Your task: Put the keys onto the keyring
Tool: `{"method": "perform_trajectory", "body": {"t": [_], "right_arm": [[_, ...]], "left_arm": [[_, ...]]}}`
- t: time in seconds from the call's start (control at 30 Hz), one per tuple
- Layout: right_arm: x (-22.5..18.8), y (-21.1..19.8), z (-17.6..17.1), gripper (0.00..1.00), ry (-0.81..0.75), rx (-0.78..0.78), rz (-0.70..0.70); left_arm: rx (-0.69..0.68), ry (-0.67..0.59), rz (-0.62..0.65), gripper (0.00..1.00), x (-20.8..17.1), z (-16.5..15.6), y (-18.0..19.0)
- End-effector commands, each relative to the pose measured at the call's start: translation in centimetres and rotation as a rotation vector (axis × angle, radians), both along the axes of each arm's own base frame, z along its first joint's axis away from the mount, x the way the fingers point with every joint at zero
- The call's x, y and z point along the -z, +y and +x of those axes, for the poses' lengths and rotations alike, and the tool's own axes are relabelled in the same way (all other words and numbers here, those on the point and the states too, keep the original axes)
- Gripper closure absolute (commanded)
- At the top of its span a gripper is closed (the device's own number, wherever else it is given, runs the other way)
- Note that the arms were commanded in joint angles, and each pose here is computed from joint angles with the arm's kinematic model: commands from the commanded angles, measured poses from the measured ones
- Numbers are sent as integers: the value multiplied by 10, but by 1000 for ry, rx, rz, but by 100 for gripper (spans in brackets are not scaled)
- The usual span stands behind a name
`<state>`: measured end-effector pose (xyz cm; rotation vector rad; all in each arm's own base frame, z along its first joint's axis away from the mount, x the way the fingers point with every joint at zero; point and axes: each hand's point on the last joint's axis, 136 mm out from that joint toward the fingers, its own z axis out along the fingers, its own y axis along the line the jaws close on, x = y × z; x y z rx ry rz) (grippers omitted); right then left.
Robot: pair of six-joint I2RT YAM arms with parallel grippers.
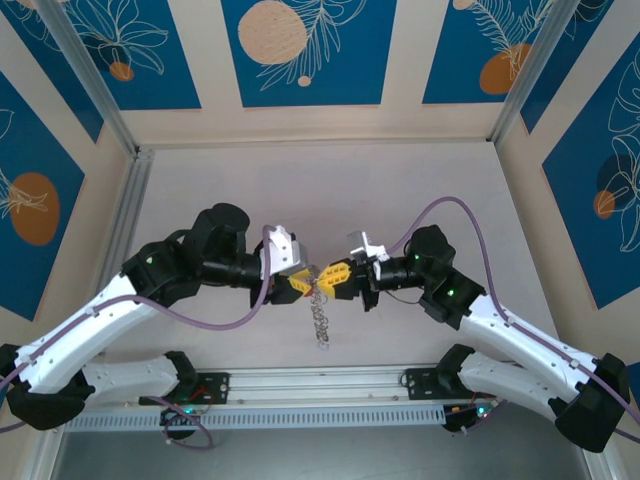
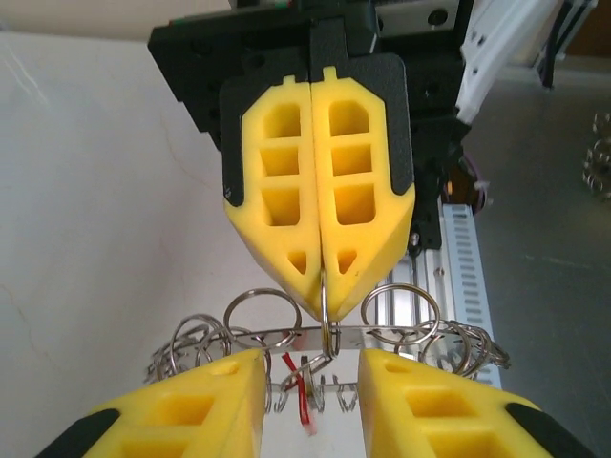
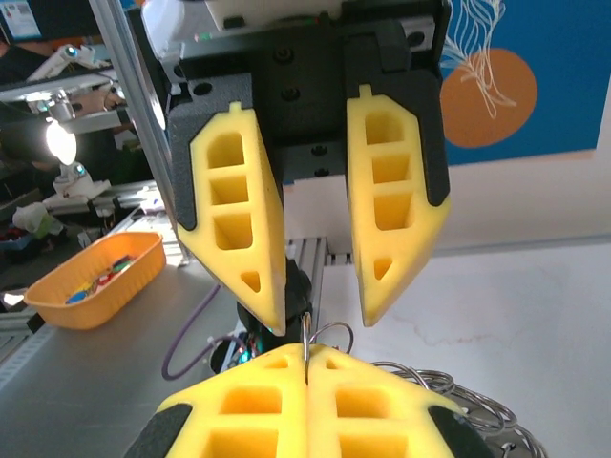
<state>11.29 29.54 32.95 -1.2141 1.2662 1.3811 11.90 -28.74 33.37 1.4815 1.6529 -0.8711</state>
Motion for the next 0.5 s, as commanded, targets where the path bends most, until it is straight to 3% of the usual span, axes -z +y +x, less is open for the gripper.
{"method": "perform_trajectory", "body": {"t": [0.0, 0.07, 0.23, 0.47], "right_arm": [[-28, -3, -7, 100, -56, -28, 112], [-31, -3, -7, 100, -58, -28, 125], [-35, -3, -7, 100, -63, -28, 151], [-45, -7, -8, 100, -84, -16, 188]], "left_arm": [[17, -4, -89, 69, -16, 1, -8], [23, -6, -94, 70, -16, 1, -9], [38, -8, -100, 83, -16, 0, -11], [45, 3, -109, 77, -15, -3, -8]]}}
